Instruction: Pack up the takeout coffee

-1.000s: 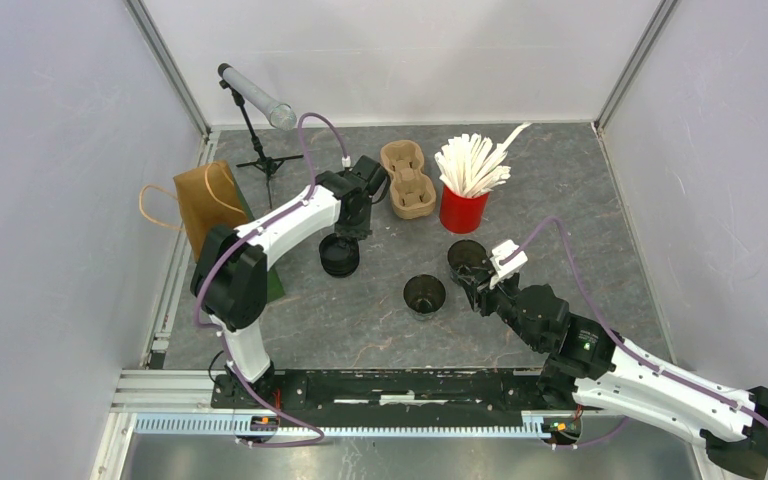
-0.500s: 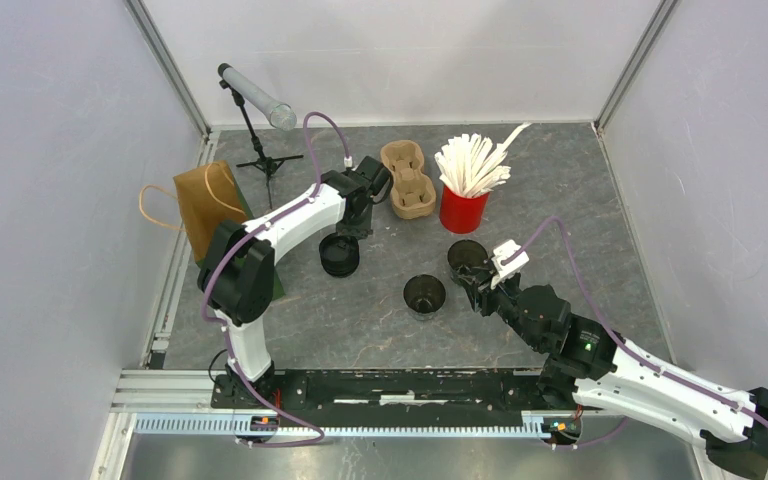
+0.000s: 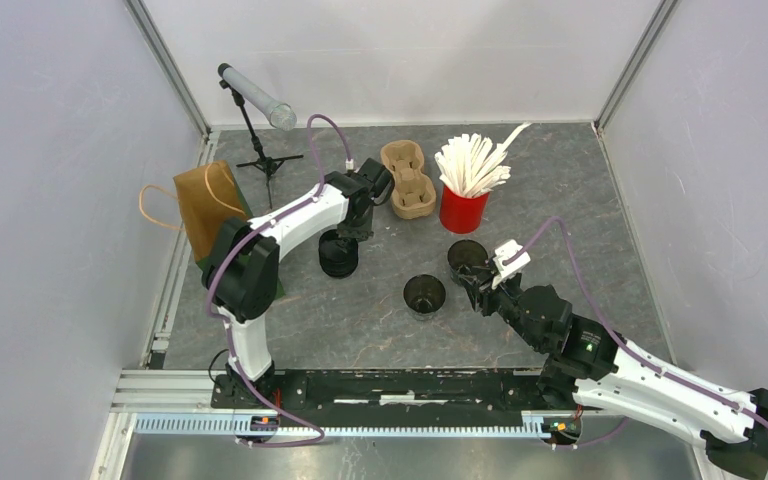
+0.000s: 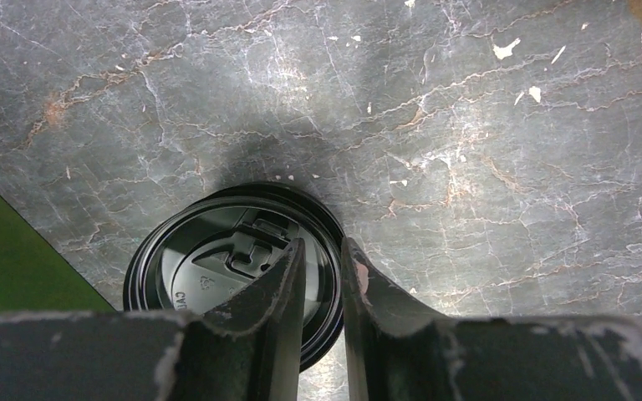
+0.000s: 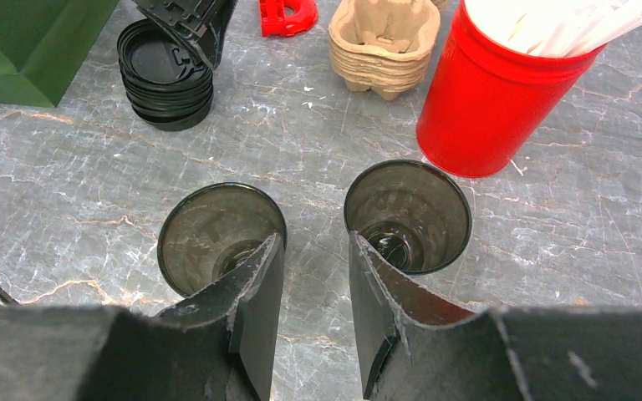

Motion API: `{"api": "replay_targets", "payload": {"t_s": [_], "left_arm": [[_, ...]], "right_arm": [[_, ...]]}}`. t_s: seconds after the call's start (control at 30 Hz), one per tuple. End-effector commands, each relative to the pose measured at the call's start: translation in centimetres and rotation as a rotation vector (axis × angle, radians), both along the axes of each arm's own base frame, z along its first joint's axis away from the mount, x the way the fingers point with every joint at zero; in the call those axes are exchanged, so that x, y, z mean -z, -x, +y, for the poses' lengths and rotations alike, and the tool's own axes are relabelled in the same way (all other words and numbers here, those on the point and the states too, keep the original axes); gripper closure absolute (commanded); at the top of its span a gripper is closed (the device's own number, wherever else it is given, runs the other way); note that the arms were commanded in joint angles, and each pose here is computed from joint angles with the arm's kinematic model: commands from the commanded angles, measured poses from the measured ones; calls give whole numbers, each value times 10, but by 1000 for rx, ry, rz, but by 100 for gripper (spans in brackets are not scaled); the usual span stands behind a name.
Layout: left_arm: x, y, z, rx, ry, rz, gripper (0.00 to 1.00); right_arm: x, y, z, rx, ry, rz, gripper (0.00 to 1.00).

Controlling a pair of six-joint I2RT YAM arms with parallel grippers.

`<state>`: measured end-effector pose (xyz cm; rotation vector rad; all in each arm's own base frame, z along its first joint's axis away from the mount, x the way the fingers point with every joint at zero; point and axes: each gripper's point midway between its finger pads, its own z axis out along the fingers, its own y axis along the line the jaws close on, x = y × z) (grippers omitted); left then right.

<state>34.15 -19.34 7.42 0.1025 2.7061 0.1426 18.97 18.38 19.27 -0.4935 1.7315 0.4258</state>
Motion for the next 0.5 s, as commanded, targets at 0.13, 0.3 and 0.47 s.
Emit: {"api": "replay_targets", "payload": {"t_s": [0.13, 0.3, 0.47], "left_arm": [[-8, -12, -1, -8, 2, -43, 77], [-8, -12, -1, -7, -2, -43, 87], [-9, -12, 0, -4, -2, -43, 98]], "right_arm": [[-10, -3, -1, 12, -22, -24, 59], [-10, -3, 0, 11, -20, -25, 59], [-10, -3, -1, 12, -19, -25, 59]]}}
